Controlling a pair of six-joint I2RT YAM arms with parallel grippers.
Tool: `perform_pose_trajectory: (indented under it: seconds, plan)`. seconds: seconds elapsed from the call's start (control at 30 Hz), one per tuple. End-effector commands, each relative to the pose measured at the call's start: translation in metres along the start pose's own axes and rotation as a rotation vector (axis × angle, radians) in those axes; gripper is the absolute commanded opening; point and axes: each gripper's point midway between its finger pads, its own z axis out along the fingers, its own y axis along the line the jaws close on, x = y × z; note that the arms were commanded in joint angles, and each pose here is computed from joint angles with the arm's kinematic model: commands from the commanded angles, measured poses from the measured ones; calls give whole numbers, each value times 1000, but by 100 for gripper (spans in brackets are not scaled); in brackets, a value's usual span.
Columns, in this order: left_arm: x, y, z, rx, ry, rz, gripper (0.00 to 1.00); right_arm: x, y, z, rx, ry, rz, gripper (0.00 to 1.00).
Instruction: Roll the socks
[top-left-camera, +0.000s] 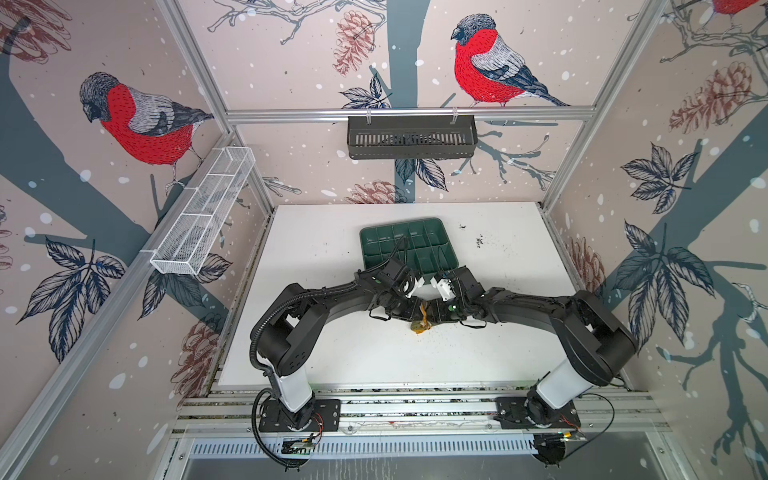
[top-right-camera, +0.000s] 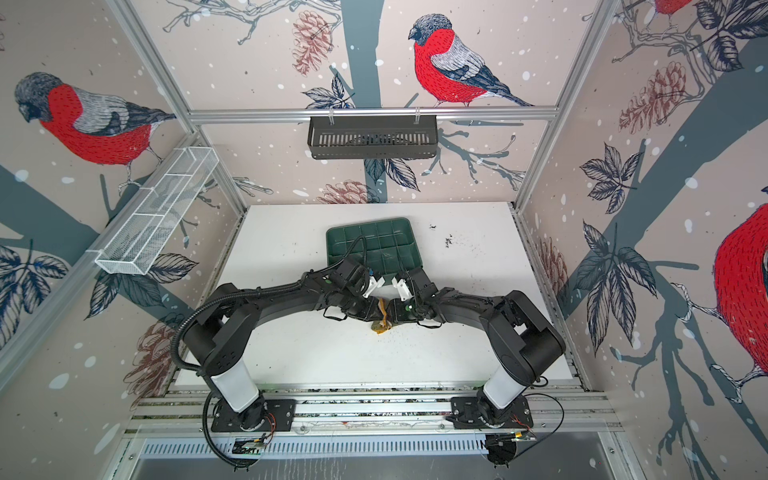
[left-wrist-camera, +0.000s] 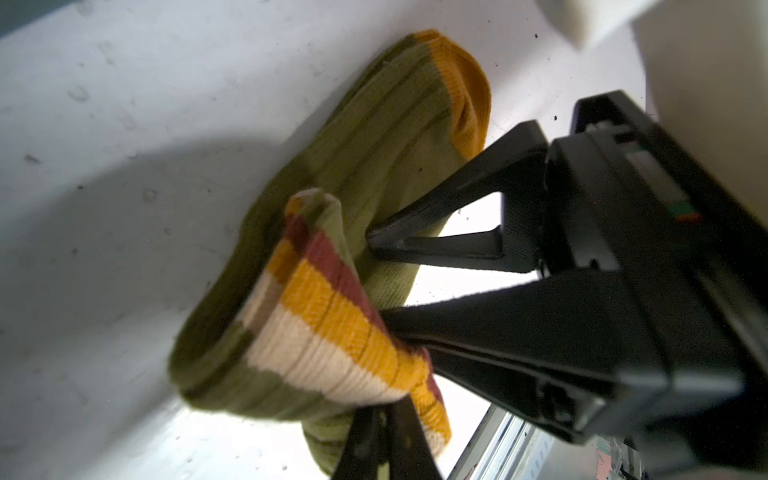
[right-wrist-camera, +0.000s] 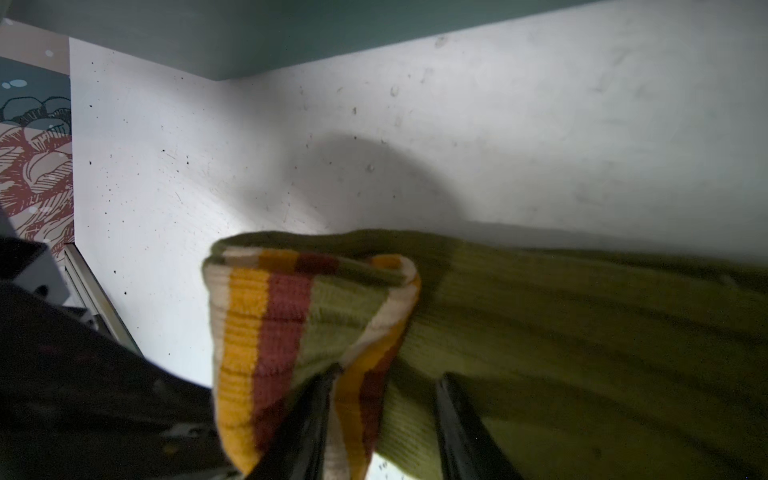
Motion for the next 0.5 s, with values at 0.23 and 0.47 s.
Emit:
perform_pose_trajectory:
  seconds: [0.23,0.47]
  plan:
    - [-4,4,-2,-30,-8,16,8,-1,7,-7,-24,3,-15,32]
    - [-4,2,-3,-28,-9,17,8,-11,-6,-27,21,-50,-1,33]
